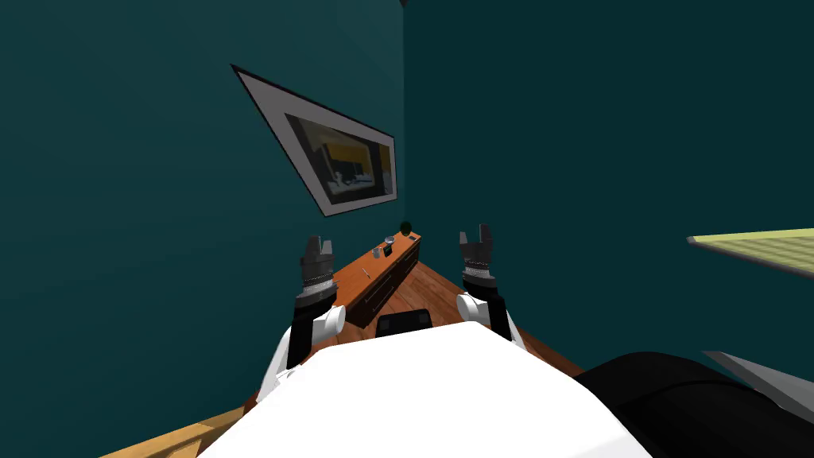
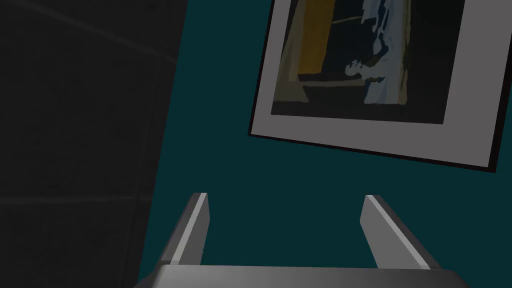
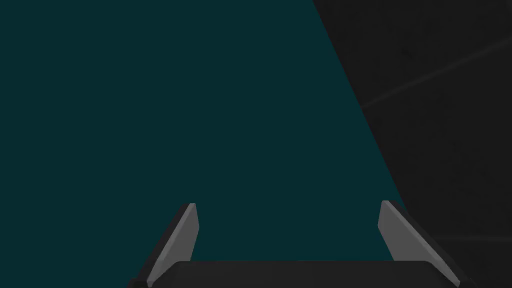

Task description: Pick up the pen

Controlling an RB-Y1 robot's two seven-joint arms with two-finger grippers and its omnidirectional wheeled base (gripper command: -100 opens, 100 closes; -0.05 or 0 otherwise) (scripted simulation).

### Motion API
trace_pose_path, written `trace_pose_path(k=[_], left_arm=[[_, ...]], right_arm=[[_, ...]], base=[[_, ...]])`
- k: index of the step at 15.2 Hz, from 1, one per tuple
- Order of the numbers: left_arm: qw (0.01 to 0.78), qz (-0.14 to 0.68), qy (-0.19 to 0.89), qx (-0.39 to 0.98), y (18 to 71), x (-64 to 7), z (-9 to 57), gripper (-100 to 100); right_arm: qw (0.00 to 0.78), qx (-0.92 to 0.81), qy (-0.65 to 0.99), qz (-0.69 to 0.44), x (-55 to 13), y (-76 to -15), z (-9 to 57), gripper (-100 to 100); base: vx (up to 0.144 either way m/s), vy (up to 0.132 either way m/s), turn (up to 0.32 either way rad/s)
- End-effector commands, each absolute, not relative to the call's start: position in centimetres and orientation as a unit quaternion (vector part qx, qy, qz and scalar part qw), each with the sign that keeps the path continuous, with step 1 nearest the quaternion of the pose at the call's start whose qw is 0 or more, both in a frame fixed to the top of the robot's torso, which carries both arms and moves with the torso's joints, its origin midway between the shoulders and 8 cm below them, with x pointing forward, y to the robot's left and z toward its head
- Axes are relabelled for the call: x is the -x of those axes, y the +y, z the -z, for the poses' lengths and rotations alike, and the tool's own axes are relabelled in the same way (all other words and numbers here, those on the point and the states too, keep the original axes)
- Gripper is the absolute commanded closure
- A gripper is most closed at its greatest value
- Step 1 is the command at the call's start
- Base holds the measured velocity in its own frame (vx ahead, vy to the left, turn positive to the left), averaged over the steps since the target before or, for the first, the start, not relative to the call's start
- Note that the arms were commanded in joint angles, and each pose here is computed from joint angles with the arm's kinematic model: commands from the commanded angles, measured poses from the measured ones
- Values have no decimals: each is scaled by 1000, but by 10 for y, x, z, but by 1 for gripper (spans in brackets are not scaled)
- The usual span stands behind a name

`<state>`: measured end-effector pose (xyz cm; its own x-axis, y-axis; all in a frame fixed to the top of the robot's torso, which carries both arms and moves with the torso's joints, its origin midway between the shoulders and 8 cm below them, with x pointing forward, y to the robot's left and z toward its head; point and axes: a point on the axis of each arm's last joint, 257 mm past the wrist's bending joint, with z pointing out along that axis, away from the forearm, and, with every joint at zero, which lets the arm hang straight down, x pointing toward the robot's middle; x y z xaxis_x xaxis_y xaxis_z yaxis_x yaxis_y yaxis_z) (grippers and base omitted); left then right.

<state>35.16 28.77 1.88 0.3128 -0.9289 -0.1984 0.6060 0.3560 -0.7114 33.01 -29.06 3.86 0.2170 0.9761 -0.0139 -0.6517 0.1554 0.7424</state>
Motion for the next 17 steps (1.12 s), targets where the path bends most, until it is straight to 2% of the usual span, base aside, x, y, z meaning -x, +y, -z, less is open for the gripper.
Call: trace_pose_path(k=[1,8,17], left_arm=[[762,500,325,253,284,-356,-14,-100],[748,489,381,236,280,-369,5,-100],[701,434,500,265,296,-407,85,-100]], right_arm=[[715,-313,259,-570,-330,-291,-39,0],[715,-313,259,-570,-330,-291,-39,0],[715,-313,259,-570,-330,-291,-39,0]], base=[[2,0,-26],[9,2,-44],[24,8,-108]])
